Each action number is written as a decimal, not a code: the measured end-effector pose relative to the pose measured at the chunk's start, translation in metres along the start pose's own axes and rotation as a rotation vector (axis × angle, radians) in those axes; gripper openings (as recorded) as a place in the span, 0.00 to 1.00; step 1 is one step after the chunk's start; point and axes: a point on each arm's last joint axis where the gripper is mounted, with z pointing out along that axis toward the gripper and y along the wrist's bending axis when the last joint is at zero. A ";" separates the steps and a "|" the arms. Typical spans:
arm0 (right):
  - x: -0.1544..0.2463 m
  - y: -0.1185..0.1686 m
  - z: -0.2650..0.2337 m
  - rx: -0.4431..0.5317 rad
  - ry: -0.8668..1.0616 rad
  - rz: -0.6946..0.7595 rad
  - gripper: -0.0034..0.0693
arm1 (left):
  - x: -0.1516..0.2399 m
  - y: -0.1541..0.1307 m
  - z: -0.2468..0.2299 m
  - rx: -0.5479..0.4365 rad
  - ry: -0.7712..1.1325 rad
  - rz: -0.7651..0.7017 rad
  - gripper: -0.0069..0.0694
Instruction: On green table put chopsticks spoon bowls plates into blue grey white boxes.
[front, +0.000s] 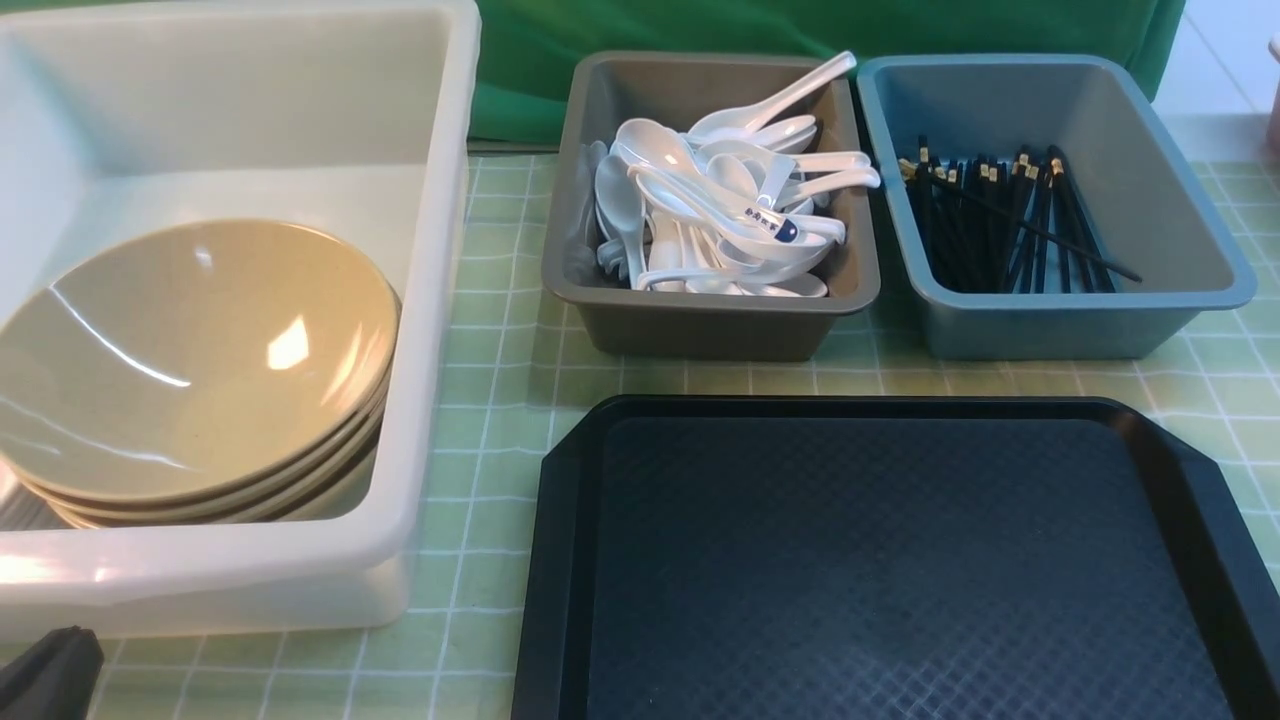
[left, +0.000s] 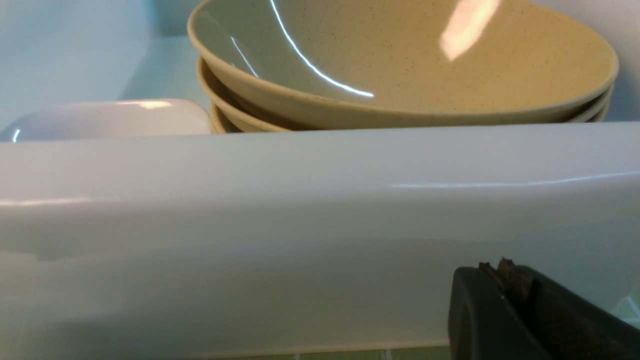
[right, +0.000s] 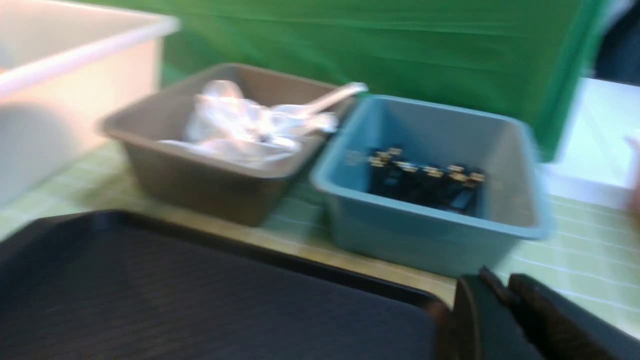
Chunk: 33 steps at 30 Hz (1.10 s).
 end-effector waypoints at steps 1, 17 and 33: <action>0.000 -0.001 0.000 0.018 0.001 0.002 0.15 | 0.000 0.000 0.000 0.000 0.000 0.000 0.09; 0.070 -0.007 0.023 0.190 0.196 0.025 0.17 | 0.000 0.000 0.000 0.000 0.000 -0.001 0.09; 0.084 -0.009 0.026 0.229 0.230 0.073 0.19 | 0.000 0.000 0.000 0.001 -0.002 -0.001 0.09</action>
